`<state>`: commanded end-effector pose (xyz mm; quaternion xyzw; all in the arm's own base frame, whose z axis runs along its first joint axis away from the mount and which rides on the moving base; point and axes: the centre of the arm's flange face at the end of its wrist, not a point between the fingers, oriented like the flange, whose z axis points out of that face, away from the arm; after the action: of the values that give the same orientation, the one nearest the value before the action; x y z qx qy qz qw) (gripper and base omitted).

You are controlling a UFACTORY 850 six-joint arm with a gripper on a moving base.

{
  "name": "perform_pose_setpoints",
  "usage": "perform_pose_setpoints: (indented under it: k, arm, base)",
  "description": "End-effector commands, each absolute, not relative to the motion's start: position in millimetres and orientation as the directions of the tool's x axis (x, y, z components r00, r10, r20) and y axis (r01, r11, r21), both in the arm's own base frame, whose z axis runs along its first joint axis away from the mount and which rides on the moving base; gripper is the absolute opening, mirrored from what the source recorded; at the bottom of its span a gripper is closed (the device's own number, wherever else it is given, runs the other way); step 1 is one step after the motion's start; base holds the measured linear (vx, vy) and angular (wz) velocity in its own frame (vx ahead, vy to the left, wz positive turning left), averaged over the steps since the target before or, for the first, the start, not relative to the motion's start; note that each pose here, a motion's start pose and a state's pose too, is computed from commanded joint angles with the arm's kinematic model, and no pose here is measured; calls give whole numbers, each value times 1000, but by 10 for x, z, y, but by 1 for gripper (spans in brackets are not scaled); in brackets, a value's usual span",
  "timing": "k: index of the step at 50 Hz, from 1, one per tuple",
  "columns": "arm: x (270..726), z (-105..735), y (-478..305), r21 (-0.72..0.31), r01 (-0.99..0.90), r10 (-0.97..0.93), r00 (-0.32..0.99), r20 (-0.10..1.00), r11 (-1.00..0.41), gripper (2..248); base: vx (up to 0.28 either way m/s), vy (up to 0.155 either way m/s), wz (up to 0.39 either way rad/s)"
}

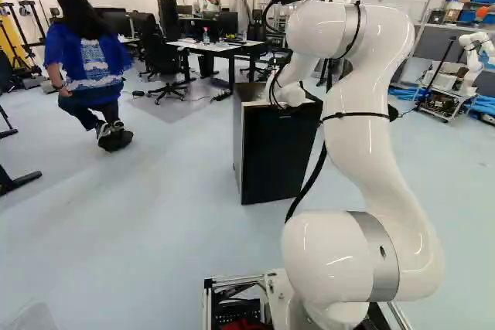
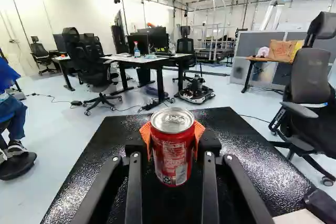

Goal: Grab a drink from the fridge

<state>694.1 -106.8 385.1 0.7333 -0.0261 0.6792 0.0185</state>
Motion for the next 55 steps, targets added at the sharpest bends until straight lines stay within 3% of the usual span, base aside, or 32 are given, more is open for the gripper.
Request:
perform_pose_setpoints:
  k: [55]
  arm:
    - [6354, 4047, -807, -10, -54, -16, 117, 993, -999, 99]
  base:
    - [0, 0, 0]
